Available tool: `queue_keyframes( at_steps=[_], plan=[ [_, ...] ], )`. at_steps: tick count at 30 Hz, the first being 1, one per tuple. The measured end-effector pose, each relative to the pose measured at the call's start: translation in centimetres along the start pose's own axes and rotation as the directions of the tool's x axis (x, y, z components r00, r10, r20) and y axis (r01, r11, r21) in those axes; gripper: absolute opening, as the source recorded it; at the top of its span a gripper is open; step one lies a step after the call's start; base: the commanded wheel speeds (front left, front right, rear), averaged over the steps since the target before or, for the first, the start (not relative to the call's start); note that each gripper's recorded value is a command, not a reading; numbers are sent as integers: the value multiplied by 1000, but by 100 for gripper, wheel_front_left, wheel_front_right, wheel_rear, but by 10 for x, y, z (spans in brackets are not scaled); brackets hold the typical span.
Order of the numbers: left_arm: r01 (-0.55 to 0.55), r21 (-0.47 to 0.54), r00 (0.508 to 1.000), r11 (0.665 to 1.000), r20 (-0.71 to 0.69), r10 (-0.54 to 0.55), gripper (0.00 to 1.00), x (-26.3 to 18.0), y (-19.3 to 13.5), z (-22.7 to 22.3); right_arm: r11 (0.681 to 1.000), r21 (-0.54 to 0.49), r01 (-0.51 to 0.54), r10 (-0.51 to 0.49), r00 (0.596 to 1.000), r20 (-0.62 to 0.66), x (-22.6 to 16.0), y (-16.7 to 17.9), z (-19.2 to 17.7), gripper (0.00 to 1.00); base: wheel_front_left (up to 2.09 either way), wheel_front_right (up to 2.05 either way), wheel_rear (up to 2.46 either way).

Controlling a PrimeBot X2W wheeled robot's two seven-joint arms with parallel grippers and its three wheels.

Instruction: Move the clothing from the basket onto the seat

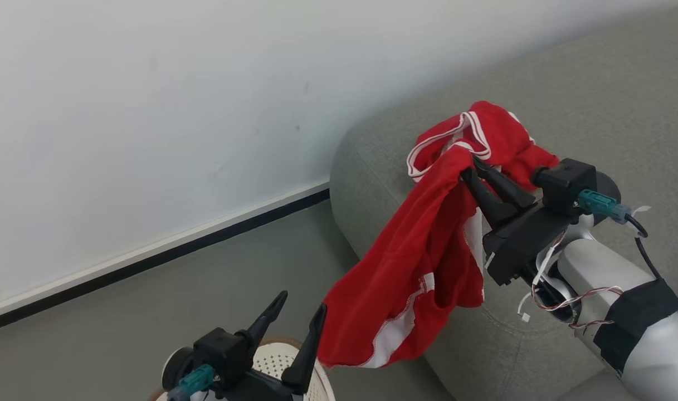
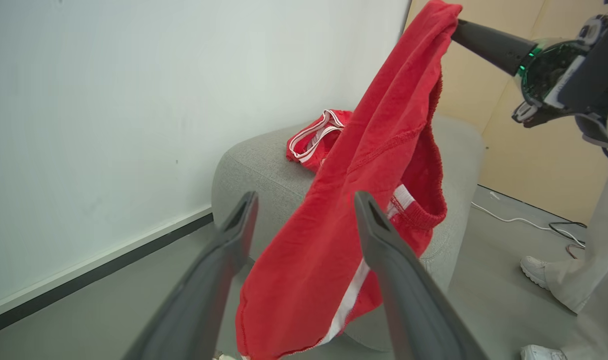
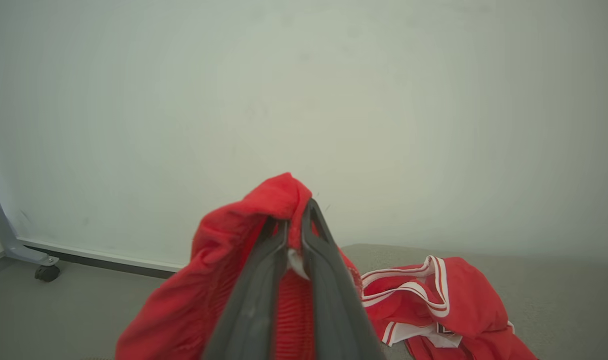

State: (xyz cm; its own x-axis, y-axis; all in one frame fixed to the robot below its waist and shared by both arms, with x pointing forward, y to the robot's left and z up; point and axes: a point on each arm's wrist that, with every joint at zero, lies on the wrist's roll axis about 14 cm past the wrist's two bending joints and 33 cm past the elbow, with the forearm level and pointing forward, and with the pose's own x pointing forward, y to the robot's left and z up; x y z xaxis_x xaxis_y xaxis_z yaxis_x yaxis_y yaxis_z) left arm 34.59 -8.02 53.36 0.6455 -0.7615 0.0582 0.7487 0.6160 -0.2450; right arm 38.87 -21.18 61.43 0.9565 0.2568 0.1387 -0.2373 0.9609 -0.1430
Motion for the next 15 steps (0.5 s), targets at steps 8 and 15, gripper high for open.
queue_keyframes(
  at_steps=[8,15],
  plan=[
    [99,-29,994,995,-38,-100,100,15,-29,-17,997,-40,63,-62,998,30,-23,-21,13,0,0,0,0],
    [154,-57,986,986,-63,-157,100,23,-43,-29,988,-63,140,-139,990,8,-41,-46,7,0,0,0,0]
  ],
)
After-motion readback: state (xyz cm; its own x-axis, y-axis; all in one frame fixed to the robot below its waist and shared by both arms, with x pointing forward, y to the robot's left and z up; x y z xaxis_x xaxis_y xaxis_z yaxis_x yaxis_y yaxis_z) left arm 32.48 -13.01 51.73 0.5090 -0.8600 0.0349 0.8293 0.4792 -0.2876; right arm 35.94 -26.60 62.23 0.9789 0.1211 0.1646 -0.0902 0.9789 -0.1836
